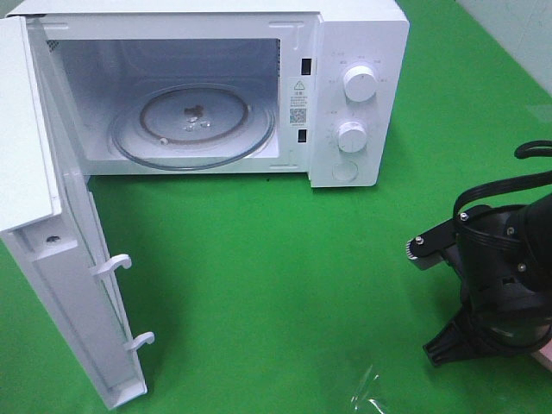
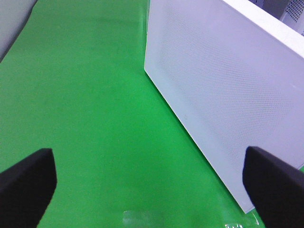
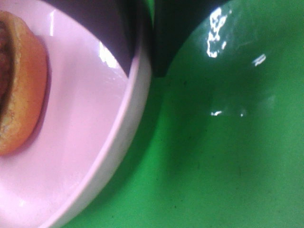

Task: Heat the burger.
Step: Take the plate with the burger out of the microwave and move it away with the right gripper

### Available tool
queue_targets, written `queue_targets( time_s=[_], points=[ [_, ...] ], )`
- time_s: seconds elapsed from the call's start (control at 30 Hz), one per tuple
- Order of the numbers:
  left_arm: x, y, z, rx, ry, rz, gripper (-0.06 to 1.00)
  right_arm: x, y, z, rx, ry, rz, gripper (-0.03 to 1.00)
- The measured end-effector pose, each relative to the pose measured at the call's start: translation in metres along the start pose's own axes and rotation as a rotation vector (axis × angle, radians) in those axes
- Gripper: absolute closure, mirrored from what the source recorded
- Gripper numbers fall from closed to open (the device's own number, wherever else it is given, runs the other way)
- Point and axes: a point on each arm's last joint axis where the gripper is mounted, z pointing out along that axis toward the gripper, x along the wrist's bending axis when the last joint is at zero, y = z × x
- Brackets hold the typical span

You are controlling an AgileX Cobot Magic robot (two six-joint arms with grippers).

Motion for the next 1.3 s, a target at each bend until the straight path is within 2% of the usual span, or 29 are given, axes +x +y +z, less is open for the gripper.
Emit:
queue_targets(
  time_s=[0.23, 0.53, 0.6, 0.67, 0.7, 0.73, 0.77, 0.8, 0.9, 1.07, 1.3],
  points=[
    [0.0, 0.0, 0.0, 0.0, 0.0, 0.0, -0.05, -0.002, 0.0, 0.008, 0.022, -0.004, 0.06, 0.9],
    [0.0, 0.0, 0.0, 0.0, 0.0, 0.0, -0.05, -0.001, 0.001, 0.008, 0.014, 0.006, 0.052, 0.85],
    [0.0, 0.0, 0.0, 0.0, 0.0, 0.0, -0.05, -0.002, 0.001, 0.008, 0.015, 0.003, 0.046, 0.81],
    [0.0, 0.0, 0.0, 0.0, 0.0, 0.0, -0.05, -0.001, 0.0, 0.008, 0.031, 0.005, 0.025, 0.69],
    [0.0, 0.0, 0.0, 0.0, 0.0, 0.0, -0.05, -0.001, 0.0, 0.008, 0.031, 0.005, 0.025, 0.69],
    [0.0, 0.0, 0.0, 0.0, 0.0, 0.0, -0.05, -0.001, -0.002, 0.008, 0.044, 0.007, 0.009, 0.63],
    [0.0, 0.0, 0.0, 0.0, 0.0, 0.0, -0.05, -0.001, -0.002, 0.008, 0.044, 0.007, 0.009, 0.63],
    [0.0, 0.0, 0.0, 0.0, 0.0, 0.0, -0.05, -0.001, -0.003, 0.007, 0.055, 0.012, 0.001, 0.57],
    [0.0, 0.0, 0.0, 0.0, 0.0, 0.0, -0.05, -0.002, -0.003, 0.005, 0.06, 0.013, -0.001, 0.52],
    [0.0, 0.0, 0.0, 0.0, 0.0, 0.0, -0.05, -0.01, -0.001, -0.009, 0.021, 0.043, 0.033, 0.48],
    [0.0, 0.0, 0.0, 0.0, 0.0, 0.0, -0.05, -0.03, 0.002, -0.048, -0.111, 0.134, 0.142, 0.47]
  ],
)
